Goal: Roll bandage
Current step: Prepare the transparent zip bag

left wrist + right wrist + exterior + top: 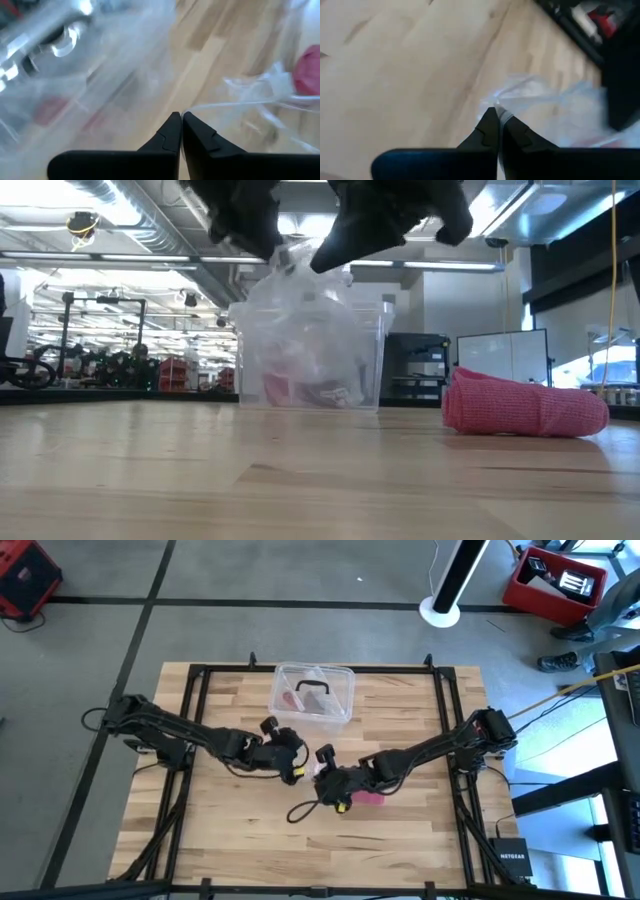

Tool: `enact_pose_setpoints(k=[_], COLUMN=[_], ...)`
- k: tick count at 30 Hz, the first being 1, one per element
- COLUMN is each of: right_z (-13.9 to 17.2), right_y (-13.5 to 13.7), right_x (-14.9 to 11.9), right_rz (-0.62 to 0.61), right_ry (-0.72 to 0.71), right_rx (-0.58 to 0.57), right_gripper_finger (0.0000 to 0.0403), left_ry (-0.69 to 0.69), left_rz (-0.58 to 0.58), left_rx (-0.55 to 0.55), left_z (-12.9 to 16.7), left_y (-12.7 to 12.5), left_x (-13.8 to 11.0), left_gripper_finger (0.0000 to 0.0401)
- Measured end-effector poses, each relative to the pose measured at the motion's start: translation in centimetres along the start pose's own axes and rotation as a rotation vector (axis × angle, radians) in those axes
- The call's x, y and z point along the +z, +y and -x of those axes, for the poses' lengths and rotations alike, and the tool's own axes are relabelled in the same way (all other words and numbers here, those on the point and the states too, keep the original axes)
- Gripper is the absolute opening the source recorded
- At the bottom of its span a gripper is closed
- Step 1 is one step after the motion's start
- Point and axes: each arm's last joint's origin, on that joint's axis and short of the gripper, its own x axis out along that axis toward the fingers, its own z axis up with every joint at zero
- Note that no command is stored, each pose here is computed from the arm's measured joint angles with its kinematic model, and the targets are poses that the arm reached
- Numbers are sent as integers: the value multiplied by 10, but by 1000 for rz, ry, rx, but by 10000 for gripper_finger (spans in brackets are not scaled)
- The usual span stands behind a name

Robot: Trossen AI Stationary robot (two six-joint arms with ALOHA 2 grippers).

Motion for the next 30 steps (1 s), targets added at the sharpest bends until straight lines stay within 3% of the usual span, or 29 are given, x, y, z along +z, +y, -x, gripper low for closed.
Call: enact_pose_setpoints(k=[8, 15, 19, 25, 30], right_z=[-20, -41, -40, -42, -42], right_y=[15, 26, 23, 22, 22], right_x=[-13, -22, -16, -15, -15], right_rz=[-215, -213, -237, -258, -318], right_ry=[105, 192, 131, 104, 95], right_rx=[106, 16, -1, 40, 49], right_gripper_finger=[1, 1, 1, 7, 39], left_ry=[-142, -83, -53, -34, -27], left_rz=[-138, -116, -95, -117, -128], left_rx=[-89, -86, -119, -130, -127], left_z=[22, 23, 18, 14, 11], left_y=[-26, -33, -37, -42, -43], left_x=[7, -11, -17, -22, -23], left_gripper_finger=[2, 2, 1, 1, 2])
